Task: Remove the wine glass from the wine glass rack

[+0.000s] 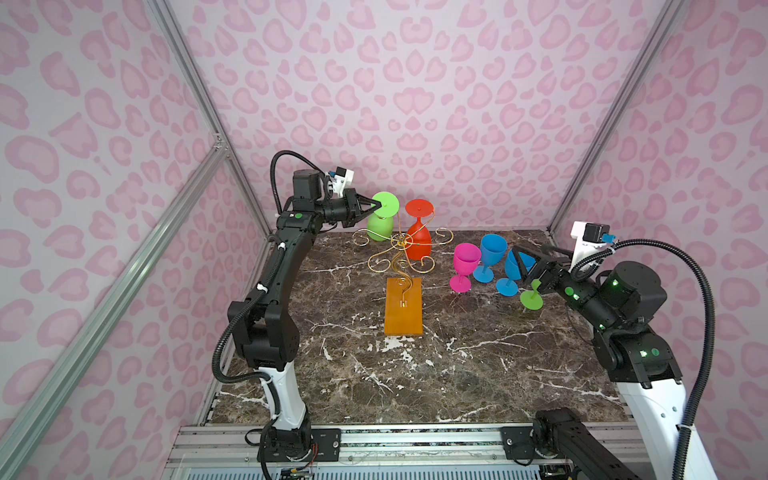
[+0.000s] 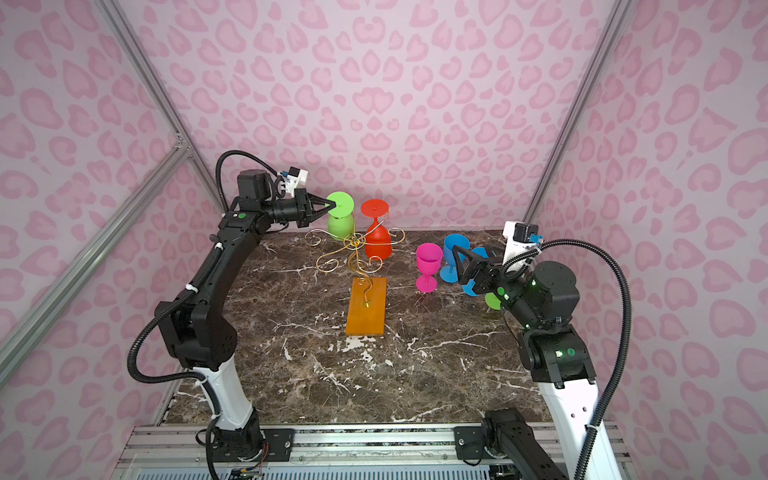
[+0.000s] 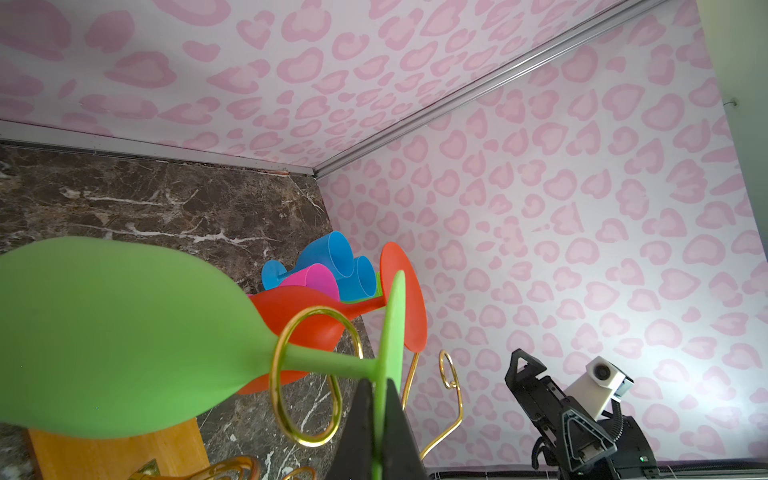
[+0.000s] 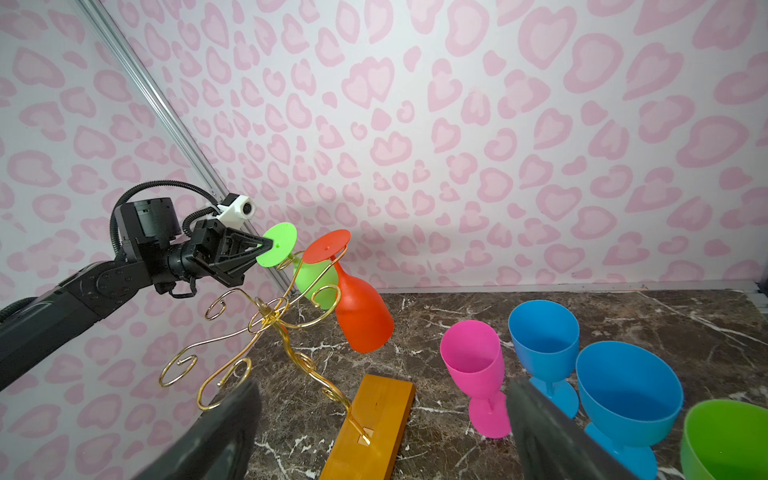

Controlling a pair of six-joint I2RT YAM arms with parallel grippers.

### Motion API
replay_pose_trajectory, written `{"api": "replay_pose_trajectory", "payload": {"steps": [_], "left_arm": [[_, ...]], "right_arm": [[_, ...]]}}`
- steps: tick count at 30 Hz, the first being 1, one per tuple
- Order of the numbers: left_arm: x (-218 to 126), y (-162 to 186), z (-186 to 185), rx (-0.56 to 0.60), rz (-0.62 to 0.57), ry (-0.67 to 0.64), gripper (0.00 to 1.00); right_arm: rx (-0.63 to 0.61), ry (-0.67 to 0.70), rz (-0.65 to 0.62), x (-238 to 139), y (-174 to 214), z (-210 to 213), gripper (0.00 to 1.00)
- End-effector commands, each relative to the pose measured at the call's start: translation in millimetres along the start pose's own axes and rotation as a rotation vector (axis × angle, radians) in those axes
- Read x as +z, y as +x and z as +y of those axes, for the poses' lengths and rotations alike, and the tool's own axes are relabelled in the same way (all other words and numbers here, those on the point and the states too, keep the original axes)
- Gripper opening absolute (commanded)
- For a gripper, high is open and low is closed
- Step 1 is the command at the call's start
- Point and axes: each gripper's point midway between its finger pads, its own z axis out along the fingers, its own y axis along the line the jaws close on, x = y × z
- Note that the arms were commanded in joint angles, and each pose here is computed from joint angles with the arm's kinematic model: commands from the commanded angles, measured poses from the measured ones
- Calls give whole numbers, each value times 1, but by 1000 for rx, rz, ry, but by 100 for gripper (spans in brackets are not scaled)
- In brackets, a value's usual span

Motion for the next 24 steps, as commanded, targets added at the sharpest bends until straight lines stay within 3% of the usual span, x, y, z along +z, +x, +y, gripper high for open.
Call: {"api": "replay_pose_trajectory", "payload": {"steps": [1,24], "left_arm": [[-7,-13,-25,92,-47,41,3],[6,-9,-32,97,-43,49,3]], "right_arm": [[-2,-11,-12,1,-2,2,94],[-5,-1,-13,-4,0,1,94]]}}
